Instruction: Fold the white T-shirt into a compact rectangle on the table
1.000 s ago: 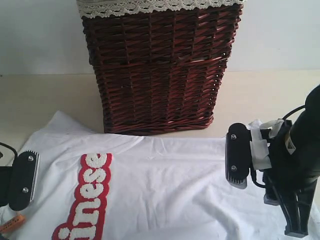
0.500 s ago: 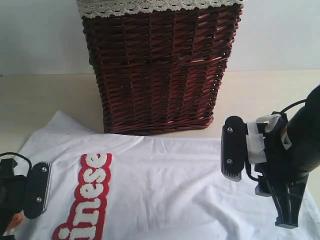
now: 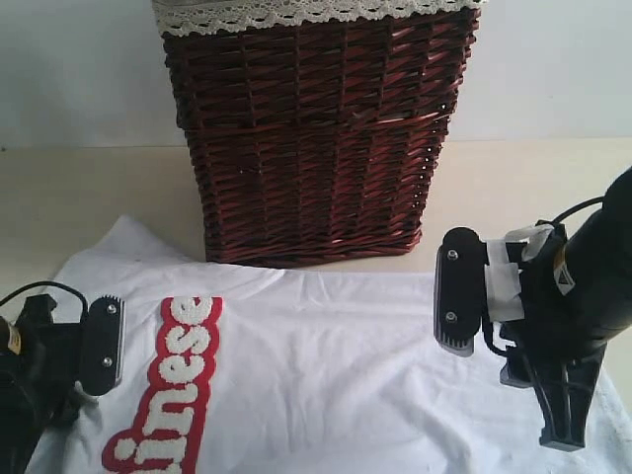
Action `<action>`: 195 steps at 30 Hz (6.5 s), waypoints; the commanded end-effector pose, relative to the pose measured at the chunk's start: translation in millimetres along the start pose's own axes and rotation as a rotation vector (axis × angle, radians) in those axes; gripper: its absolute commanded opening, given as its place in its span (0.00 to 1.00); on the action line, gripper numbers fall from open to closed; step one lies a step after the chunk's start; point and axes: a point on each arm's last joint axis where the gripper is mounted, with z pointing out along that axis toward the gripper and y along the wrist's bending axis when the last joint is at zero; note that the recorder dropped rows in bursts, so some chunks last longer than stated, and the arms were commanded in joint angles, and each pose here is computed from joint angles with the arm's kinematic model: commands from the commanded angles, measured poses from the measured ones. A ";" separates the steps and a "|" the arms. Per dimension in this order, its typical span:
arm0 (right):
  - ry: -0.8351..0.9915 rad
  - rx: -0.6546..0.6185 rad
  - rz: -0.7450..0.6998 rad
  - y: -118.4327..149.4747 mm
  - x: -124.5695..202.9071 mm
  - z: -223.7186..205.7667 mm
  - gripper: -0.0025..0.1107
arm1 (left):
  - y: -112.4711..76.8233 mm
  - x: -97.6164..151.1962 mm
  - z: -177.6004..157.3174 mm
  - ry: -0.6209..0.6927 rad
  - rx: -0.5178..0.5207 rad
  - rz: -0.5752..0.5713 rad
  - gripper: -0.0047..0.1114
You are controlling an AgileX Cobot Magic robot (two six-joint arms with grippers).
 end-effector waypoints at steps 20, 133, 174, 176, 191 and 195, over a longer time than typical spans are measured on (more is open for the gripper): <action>0.108 -0.143 0.084 16.1 7.3 58.9 0.07 | 16.4 14.7 -17.2 0.088 -0.050 0.048 0.04; -0.568 0.287 0.214 68.5 82.5 -249.8 0.02 | -109.1 69.1 -363.8 -0.660 -0.594 -0.222 0.04; -0.079 0.216 0.546 -51.6 -30.4 17.0 0.57 | -33.0 -19.4 -137.4 -0.268 -0.231 -0.238 0.28; -0.081 0.136 0.521 -43.4 -29.9 8.3 0.57 | -48.1 -20.9 -139.0 -0.271 -0.164 -0.228 0.28; 0.013 -0.017 0.574 -22.6 -16.4 -18.3 0.57 | -122.7 -22.9 -86.0 -0.217 0.272 -0.260 0.57; 0.022 -0.021 0.574 -22.0 -15.8 -18.3 0.57 | -125.4 -21.1 -76.8 -0.185 0.219 -0.162 0.58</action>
